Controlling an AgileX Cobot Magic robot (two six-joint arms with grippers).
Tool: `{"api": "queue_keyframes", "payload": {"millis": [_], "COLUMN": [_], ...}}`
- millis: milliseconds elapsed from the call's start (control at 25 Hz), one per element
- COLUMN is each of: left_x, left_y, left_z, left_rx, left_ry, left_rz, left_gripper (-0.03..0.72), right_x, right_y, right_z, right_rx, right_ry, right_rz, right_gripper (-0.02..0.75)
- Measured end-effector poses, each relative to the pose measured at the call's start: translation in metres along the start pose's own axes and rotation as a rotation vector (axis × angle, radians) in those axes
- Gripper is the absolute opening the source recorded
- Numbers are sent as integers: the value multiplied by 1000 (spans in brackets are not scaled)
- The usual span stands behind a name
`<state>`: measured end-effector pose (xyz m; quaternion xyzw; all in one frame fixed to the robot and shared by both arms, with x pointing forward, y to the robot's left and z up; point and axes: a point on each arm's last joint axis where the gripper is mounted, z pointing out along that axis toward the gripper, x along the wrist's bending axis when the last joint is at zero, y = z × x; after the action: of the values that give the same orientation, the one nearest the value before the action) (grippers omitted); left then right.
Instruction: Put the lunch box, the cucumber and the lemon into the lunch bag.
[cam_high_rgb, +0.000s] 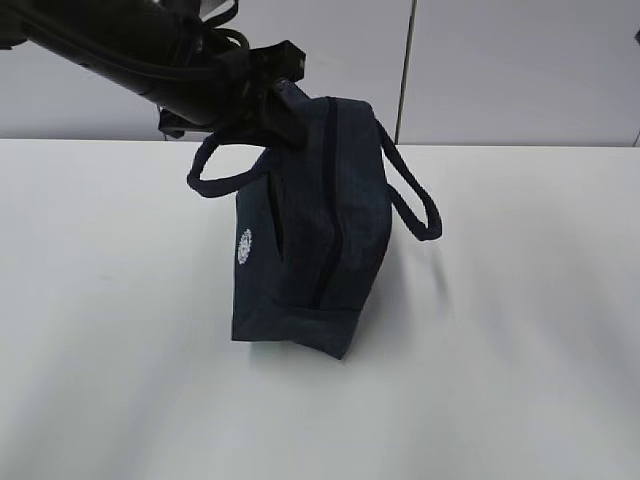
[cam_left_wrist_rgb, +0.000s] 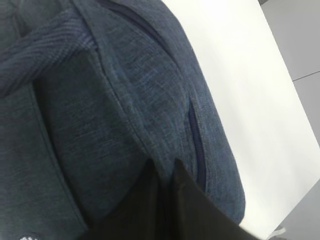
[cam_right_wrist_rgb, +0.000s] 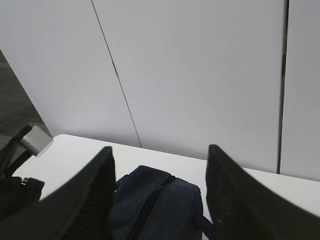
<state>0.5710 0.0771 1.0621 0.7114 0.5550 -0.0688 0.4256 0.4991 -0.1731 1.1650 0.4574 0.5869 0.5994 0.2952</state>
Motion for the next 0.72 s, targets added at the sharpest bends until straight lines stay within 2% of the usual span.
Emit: {"api": "queue_keyframes", "payload": {"millis": [280,480,720], "left_x": [3,16,24], "left_y": [0,-5,-8], "left_z": [7,26,35], "left_rx": [0,32,51], "left_ry": [-3,25,49], "left_rz": [-26,-43,-37], "left_gripper": [-6,-6,-6], "right_x": [-4,-5,-5], "right_y": [0,0,0], "right_z": [0,0,0], "right_rx": [3,5,5], "right_ry": [-40,-54,-58], "right_rz": [-28,-43,-47], "right_gripper": [435,435,435]}}
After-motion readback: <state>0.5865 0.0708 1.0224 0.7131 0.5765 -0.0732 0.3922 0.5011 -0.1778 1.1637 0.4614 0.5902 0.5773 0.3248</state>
